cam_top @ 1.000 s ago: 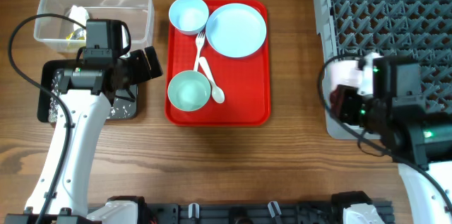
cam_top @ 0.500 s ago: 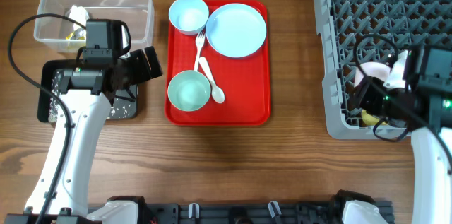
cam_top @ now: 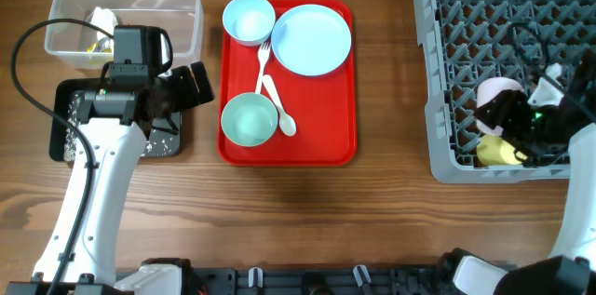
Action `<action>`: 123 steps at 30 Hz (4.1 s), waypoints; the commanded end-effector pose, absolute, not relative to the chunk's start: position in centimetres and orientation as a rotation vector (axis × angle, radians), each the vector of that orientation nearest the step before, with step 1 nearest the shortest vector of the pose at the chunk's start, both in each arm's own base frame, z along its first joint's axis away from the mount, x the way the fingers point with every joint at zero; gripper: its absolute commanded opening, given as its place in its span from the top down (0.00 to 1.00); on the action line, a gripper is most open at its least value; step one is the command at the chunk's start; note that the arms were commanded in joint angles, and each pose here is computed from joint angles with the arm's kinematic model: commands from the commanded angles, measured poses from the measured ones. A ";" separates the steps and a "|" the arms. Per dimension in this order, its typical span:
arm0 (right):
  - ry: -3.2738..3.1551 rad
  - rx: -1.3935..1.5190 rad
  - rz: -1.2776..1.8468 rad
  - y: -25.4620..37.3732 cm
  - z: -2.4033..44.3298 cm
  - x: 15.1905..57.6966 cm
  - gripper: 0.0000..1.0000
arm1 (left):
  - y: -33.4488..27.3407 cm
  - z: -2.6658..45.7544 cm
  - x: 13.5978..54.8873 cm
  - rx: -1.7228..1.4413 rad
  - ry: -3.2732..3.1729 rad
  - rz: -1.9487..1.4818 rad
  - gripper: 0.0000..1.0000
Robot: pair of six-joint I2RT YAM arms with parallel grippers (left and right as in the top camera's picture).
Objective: Sort waste into correct bins and load items into the dishwasher rack
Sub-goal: 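Carry the pink cup to the rack and lower it upside down, then release the pink cup in the rack and raise the right gripper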
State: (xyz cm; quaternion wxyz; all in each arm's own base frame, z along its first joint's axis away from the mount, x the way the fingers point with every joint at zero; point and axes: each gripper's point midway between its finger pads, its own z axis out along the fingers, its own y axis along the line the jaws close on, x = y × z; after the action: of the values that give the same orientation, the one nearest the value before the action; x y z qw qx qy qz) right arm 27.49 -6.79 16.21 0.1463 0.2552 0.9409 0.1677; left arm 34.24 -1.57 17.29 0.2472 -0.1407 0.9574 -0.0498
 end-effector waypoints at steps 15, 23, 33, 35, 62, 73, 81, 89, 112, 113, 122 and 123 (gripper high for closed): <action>2.619 0.818 0.842 -6.5 14.6 30.6 0.58 | -1.3 17.2 34.3 -0.395 2.617 -0.126 0.00; 2.476 0.964 0.961 -8.8 15.8 30.1 0.69 | -1.3 17.1 34.1 -0.396 2.625 -0.124 0.00; 2.286 1.194 1.035 -13.4 16.7 26.7 0.63 | -1.3 17.1 34.0 -0.396 2.627 -0.123 0.00; 2.249 1.225 1.047 -14.1 16.9 26.3 0.63 | -1.3 17.1 34.0 -0.396 2.628 -0.123 0.00; 2.052 1.477 1.144 -15.7 14.0 25.1 0.63 | -1.4 17.0 33.8 -0.397 2.637 -0.126 0.00; 2.008 1.529 1.133 -16.2 12.5 25.4 0.62 | -1.4 17.0 33.8 -0.397 2.640 -0.125 0.00; 1.992 1.549 1.135 -16.1 11.8 25.3 0.63 | -1.4 17.0 33.8 -0.397 2.640 -0.125 0.00; 1.958 1.572 1.133 -16.7 11.9 25.7 0.69 | -1.4 16.9 33.7 -0.398 2.643 -0.124 0.00; 1.714 1.538 1.301 -18.5 15.5 29.6 0.57 | -1.3 16.8 33.4 -0.400 2.658 -0.121 0.00; 1.712 1.536 1.317 -18.3 15.6 29.7 0.57 | -1.3 16.8 33.4 -0.400 2.658 -0.121 0.00; 1.625 1.554 1.498 -17.1 17.7 31.7 0.55 | -1.3 16.7 33.2 -0.401 2.665 -0.120 0.00; 1.620 1.555 1.498 -17.2 17.7 31.7 0.53 | -1.3 16.7 33.2 -0.401 2.667 -0.119 0.00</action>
State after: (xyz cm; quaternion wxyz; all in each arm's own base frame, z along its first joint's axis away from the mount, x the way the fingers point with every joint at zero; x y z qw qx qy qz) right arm 31.37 -17.32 17.13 0.2452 0.5473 0.6178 0.5086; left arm 33.13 -1.53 16.71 0.2229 -0.1415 0.9634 -0.0452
